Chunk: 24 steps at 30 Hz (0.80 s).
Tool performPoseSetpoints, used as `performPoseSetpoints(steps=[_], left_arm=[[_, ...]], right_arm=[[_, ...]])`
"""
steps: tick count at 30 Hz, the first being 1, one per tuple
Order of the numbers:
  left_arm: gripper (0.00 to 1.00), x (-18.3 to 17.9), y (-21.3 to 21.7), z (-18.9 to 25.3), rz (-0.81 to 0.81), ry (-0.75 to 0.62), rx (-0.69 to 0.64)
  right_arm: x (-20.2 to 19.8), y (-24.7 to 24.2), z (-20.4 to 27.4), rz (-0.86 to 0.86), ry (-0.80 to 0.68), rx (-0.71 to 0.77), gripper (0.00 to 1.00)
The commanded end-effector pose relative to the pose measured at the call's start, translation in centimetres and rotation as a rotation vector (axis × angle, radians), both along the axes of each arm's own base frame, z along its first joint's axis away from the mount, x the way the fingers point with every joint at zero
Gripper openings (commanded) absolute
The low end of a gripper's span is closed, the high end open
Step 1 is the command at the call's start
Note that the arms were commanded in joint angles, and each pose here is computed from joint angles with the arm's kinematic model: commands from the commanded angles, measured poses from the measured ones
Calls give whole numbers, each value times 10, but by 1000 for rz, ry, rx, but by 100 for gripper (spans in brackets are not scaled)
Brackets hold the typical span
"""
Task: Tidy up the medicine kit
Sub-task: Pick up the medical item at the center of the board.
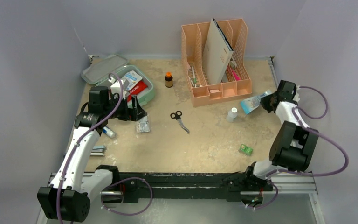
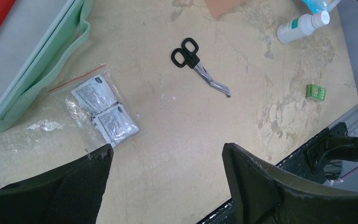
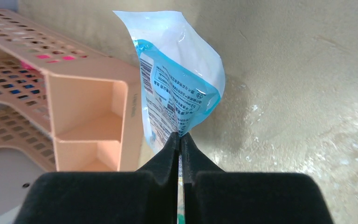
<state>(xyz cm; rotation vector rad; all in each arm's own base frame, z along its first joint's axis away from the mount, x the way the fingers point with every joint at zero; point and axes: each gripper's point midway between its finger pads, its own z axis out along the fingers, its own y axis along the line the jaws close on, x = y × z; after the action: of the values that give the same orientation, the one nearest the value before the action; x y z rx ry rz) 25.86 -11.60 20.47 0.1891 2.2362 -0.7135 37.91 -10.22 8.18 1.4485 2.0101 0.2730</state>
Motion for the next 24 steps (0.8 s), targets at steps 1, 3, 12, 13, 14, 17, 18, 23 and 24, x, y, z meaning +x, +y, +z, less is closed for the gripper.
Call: performPoseSetpoints(steps=[1,3,12,13,14,17,18,23,24], left_arm=[[87,4,5,14,14,-60,31],[88,4,6,14,19,-61,33],[86,7,5,14,20,-62,24],[85,8,5,14,23,-65,25],[85,9,5,15,24,-67,25],[84,12,4,19,34,-70,12],[84,13,4,21,36,-69,5],[80,12,-11,52,6,-86,-94],[79,12,-15,61,-8,-97,-122]], right_arm=[[-16,-9,33,11,-17,-99,0],[-19,-8,46,15,-45,-122,0],[-29,14,108,115,-226,-156,0],[-30,17,117,129,-254,-156,0],[-31,21,125,144,-276,-153,0],[-33,37,144,195,-346,-129,0],[-34,43,151,212,-367,-122,0],[-39,84,171,318,-439,-83,0],[-39,94,173,342,-448,-76,0]])
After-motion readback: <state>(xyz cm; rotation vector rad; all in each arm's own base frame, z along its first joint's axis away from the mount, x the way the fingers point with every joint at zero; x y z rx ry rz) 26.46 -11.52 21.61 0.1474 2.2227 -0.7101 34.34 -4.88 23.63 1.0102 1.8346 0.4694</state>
